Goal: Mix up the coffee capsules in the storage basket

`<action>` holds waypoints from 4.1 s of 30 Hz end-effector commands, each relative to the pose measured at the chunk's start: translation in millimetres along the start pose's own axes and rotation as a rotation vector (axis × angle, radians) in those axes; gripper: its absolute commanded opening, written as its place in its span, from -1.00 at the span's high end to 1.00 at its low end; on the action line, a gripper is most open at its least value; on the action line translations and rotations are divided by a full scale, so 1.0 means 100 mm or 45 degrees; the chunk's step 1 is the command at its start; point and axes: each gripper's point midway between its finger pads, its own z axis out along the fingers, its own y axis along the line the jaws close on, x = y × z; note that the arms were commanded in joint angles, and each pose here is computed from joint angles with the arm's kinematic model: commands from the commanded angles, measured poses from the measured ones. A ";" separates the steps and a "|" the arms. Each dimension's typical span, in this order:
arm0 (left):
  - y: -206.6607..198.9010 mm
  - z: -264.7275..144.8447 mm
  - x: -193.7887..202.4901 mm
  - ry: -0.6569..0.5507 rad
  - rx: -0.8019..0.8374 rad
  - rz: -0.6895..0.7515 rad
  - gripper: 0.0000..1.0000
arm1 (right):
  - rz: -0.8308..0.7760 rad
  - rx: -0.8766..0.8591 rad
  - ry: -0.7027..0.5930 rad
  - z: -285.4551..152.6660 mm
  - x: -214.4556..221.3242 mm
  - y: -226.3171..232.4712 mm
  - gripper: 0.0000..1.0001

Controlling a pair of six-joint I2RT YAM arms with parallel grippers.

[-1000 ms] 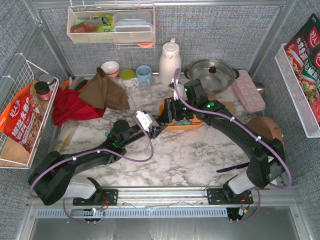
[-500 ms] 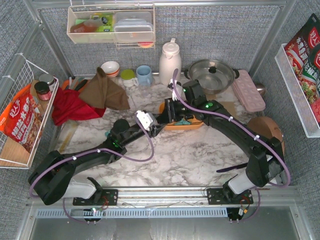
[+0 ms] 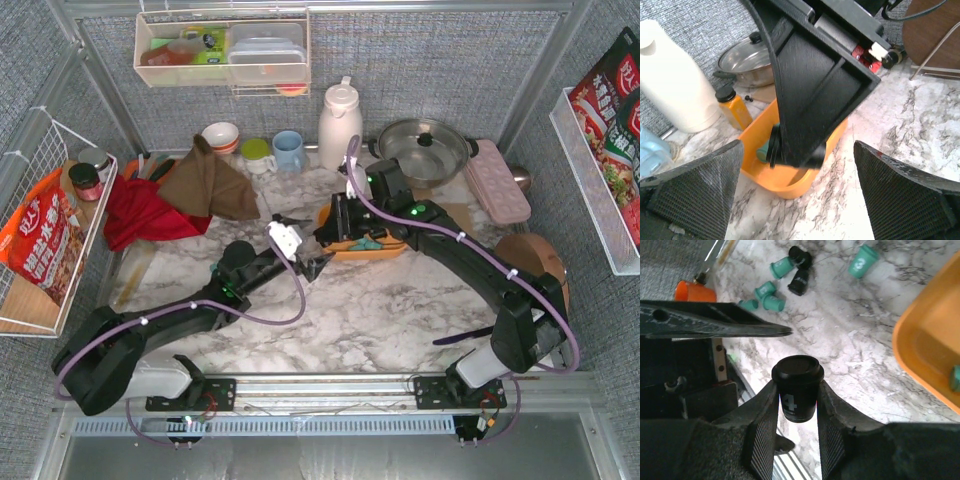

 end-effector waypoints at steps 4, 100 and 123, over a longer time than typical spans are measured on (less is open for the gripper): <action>0.17 -0.21 0.08 0.057 -0.185 -0.090 -0.98 | -0.043 0.374 -0.150 -0.06 -0.26 -0.59 0.55; 0.63 -0.41 0.26 0.274 -0.397 -0.531 0.03 | -0.105 0.448 -0.184 -0.47 -0.14 -0.59 -0.41; -0.23 0.16 -0.18 -0.131 0.193 0.091 -0.05 | -0.115 0.146 -0.090 -0.37 0.04 0.03 -0.13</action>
